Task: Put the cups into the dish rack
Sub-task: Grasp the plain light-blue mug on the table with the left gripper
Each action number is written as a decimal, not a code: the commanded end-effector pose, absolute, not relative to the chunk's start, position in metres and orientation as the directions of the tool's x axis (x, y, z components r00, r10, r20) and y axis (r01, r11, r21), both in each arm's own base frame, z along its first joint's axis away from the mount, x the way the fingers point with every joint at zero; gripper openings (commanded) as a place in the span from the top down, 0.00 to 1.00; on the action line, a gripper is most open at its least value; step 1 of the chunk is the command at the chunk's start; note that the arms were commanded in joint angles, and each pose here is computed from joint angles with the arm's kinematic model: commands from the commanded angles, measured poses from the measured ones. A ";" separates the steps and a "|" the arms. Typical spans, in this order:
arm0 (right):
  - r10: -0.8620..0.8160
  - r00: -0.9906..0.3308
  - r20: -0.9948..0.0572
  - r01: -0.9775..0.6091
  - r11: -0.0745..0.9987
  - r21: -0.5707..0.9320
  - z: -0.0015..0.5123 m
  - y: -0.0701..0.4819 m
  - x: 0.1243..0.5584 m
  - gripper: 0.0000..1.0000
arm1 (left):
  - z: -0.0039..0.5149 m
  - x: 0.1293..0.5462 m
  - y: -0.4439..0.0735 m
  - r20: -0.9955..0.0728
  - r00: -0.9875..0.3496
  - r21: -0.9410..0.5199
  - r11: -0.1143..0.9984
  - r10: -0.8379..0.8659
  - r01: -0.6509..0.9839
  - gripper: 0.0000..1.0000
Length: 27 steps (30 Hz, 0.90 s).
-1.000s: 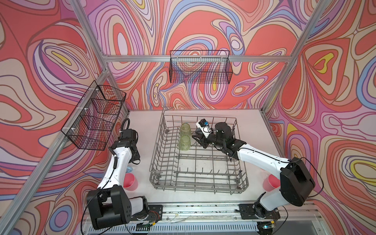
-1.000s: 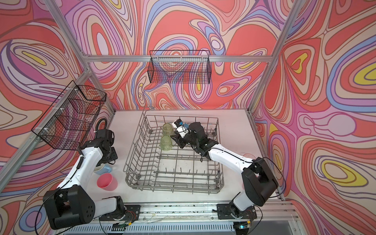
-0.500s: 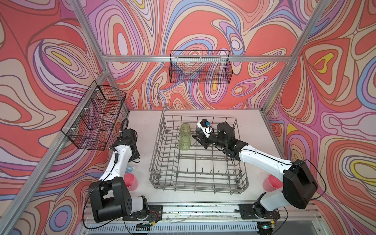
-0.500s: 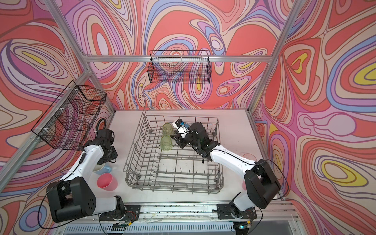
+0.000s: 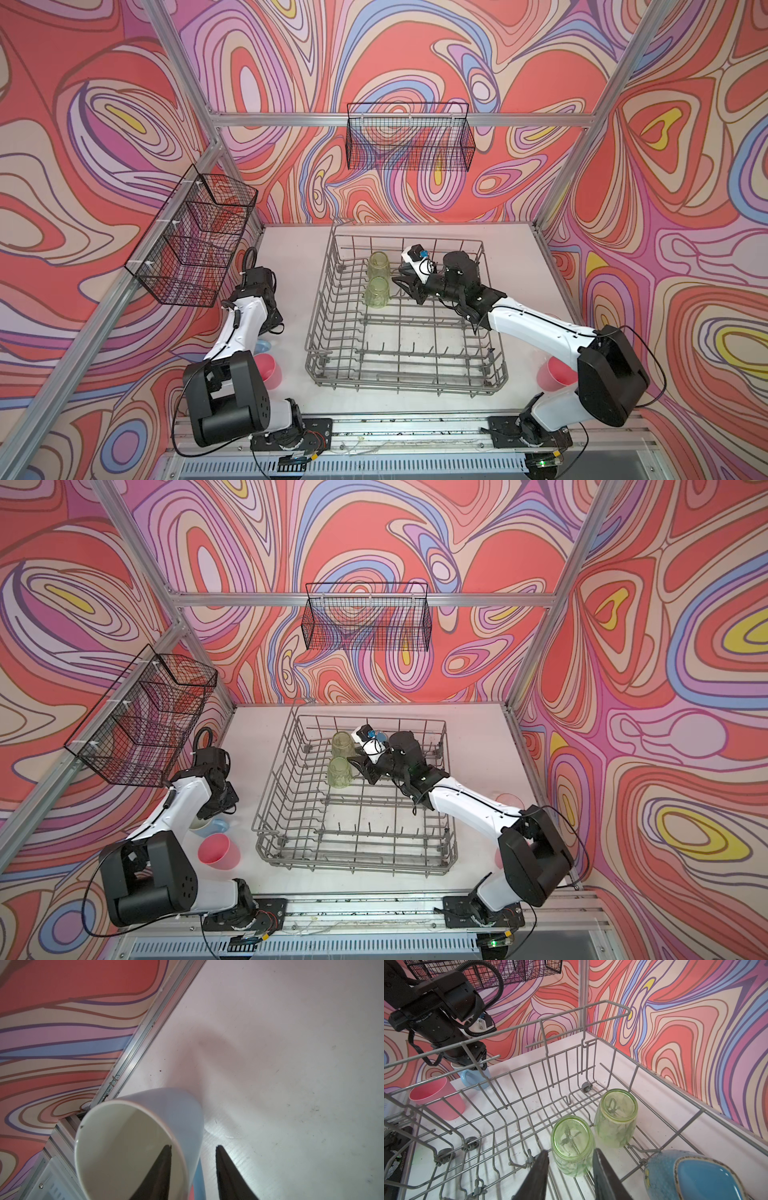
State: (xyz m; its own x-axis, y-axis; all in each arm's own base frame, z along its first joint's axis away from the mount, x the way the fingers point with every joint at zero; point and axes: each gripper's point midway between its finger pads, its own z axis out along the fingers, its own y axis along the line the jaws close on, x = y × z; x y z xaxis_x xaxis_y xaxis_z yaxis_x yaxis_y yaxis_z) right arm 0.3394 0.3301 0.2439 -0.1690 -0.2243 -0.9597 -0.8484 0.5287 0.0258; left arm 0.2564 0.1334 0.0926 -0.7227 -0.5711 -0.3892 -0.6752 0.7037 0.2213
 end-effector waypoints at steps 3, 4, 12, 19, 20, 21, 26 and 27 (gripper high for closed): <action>-0.237 -0.150 -0.960 -0.850 0.526 0.003 0.241 0.331 0.339 0.63 | 0.088 0.258 0.134 -0.390 -0.714 0.206 0.701 -0.581 -0.683 0.72; -0.236 -0.150 -0.960 -0.851 0.525 0.003 0.241 0.331 0.339 0.63 | 0.088 0.258 0.134 -0.390 -0.716 0.205 0.703 -0.579 -0.680 0.74; -0.233 -0.148 -0.961 -0.851 0.525 0.004 0.242 0.330 0.338 0.63 | 0.089 0.260 0.133 -0.390 -0.720 0.201 0.709 -0.575 -0.676 0.85; -0.232 -0.144 -0.962 -0.851 0.525 0.001 0.243 0.330 0.338 0.63 | 0.092 0.261 0.131 -0.393 -0.719 0.188 0.715 -0.574 -0.674 0.90; -0.231 -0.143 -0.962 -0.851 0.526 0.001 0.243 0.330 0.338 0.63 | 0.092 0.261 0.130 -0.391 -0.718 0.184 0.716 -0.576 -0.673 0.90; -0.231 -0.144 -0.962 -0.850 0.526 0.001 0.243 0.330 0.338 0.63 | 0.092 0.261 0.129 -0.391 -0.718 0.176 0.719 -0.576 -0.673 0.90; -0.230 -0.144 -0.962 -0.851 0.525 0.002 0.243 0.331 0.338 0.63 | 0.096 0.266 0.124 -0.407 -0.717 0.146 0.734 -0.566 -0.663 0.93; -0.231 -0.146 -0.962 -0.851 0.525 0.003 0.242 0.331 0.339 0.63 | 0.097 0.268 0.121 -0.410 -0.722 0.143 0.743 -0.557 -0.654 0.93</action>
